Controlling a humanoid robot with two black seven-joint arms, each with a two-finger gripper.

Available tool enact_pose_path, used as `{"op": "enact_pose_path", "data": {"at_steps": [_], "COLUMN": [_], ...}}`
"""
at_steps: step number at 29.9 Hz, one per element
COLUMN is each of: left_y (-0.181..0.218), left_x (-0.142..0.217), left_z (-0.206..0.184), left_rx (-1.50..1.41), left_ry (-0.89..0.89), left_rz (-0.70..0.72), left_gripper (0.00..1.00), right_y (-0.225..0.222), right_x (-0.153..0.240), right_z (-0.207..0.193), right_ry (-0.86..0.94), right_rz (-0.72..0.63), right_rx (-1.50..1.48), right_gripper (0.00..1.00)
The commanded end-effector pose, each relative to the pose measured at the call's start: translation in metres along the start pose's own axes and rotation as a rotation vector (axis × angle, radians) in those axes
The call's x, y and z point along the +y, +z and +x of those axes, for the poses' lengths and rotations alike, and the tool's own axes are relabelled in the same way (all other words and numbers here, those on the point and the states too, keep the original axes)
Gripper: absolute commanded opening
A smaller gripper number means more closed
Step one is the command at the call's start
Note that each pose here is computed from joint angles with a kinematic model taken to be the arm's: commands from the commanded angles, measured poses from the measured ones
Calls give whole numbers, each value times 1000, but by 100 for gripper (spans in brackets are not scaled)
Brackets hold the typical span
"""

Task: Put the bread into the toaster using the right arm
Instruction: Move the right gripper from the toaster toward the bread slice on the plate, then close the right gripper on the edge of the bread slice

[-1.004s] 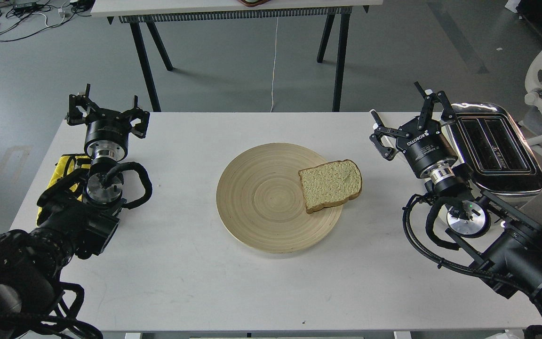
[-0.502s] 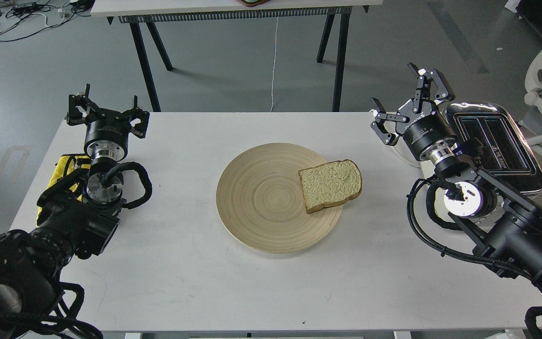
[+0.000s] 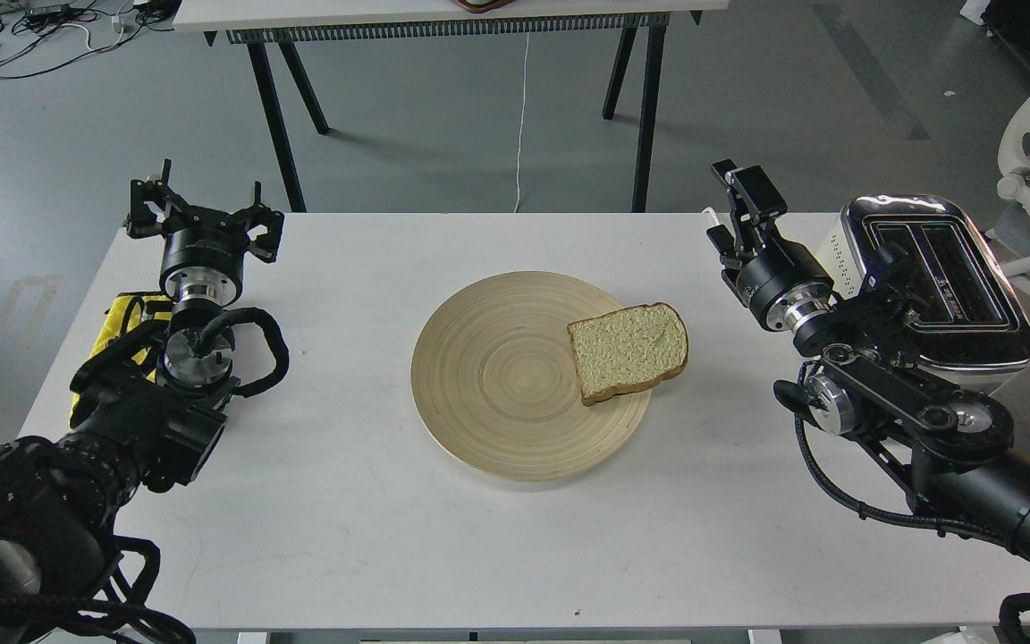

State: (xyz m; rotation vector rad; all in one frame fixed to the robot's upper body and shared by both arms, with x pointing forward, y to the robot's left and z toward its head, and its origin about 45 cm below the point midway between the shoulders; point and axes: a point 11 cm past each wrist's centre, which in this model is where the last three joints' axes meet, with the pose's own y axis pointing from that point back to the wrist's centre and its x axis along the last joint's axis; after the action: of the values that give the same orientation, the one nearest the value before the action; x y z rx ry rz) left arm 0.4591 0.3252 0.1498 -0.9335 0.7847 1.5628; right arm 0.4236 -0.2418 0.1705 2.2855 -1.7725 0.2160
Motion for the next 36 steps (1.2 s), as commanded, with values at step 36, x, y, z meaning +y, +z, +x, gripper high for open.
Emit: {"op": "enact_pose_path", "data": {"at_steps": [36], "left_y": [0], "left_x": [0], "left_z": [0], "left_rx": [0], "left_ry": [1], "left_rz": [-1], "left_gripper": [100], "right_y": [96], "right_x": [38], "right_z": [-67], "right_ry": [-116], "right_rz": [-232], "right_rx": [351], "right_gripper": [74]}}
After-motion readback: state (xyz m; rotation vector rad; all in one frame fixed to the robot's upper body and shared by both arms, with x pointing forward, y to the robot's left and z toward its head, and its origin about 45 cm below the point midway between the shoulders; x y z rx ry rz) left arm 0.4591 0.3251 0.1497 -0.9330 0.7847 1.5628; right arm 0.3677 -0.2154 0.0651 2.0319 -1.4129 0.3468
